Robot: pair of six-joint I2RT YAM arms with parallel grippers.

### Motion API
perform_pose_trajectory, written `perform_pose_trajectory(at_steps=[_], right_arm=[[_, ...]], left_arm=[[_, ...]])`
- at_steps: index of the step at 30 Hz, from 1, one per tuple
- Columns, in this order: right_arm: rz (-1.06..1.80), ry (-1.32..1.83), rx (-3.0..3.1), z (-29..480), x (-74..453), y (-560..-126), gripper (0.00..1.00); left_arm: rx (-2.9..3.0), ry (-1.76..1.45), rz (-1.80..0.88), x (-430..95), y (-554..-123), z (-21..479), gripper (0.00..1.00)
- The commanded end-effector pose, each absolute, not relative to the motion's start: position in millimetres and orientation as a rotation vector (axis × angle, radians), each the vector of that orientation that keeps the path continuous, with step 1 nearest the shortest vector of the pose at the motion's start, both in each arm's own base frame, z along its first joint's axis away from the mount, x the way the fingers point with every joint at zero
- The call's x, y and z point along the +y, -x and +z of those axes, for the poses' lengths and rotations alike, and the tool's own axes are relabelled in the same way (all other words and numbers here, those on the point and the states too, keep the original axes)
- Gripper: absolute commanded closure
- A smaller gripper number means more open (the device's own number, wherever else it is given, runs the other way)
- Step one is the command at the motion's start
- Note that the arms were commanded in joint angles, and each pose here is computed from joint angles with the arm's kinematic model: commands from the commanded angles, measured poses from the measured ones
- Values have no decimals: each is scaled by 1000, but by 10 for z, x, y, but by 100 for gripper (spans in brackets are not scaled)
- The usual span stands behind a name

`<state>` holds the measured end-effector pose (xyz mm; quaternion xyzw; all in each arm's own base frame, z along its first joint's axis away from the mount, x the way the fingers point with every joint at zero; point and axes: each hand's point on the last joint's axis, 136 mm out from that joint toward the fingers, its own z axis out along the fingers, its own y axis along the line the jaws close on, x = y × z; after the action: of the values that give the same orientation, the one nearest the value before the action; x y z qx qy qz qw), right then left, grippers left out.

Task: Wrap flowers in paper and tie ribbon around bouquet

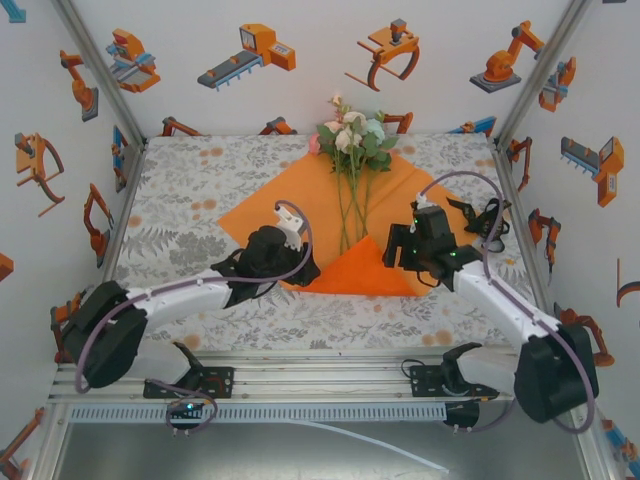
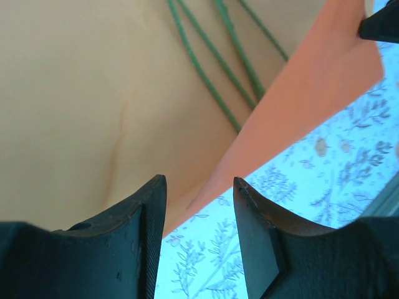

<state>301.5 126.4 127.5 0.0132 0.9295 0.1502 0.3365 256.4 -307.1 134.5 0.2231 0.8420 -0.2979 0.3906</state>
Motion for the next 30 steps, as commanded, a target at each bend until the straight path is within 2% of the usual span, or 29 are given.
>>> perform_pose_trajectory(at_steps=[1, 4, 7, 11, 15, 16, 19, 20, 23, 24, 27, 30], right_arm=[[461, -118, 2415, 1354, 1396, -2844, 39], [491, -121, 2441, 1219, 1590, -2710, 42], [409, -22, 2493, 978, 1623, -2674, 35], [311, 155, 2508, 926, 1634, -2734, 31], [347, 284, 2473, 982, 1744, -2755, 33], [368, 318, 2466, 995, 1785, -2748, 36], [397, 353, 2458, 1014, 1833, -2729, 59], [428, 361, 2459, 1031, 1868, -2708, 66], [560, 378, 2464, 1051, 1999, -2597, 78], [606, 381, 2465, 1049, 2039, -2552, 82], [738, 412, 2442, 1054, 2169, -2391, 91], [838, 467, 2419, 1080, 2289, -2183, 95]], left_arm=[[2154, -581, -751, -3132, -2415, 1498, 53], [2146, -645, -810, -3406, -2228, 1482, 55], [2170, -717, -687, -3528, -2251, 1199, 54], [2140, -818, -598, -3611, -2337, 990, 41], [2133, -972, -781, -3833, -2168, 927, 38], [2142, -1005, -820, -3876, -2118, 896, 41], [2164, -986, -875, -3877, -2082, 834, 59], [2169, -971, -912, -3857, -2057, 840, 69], [2187, -951, -1005, -3750, -1918, 890, 96], [2196, -946, -1013, -3699, -1878, 903, 100], [2224, -939, -1050, -3538, -1699, 935, 100], [2237, -903, -1113, -3432, -1519, 998, 100]])
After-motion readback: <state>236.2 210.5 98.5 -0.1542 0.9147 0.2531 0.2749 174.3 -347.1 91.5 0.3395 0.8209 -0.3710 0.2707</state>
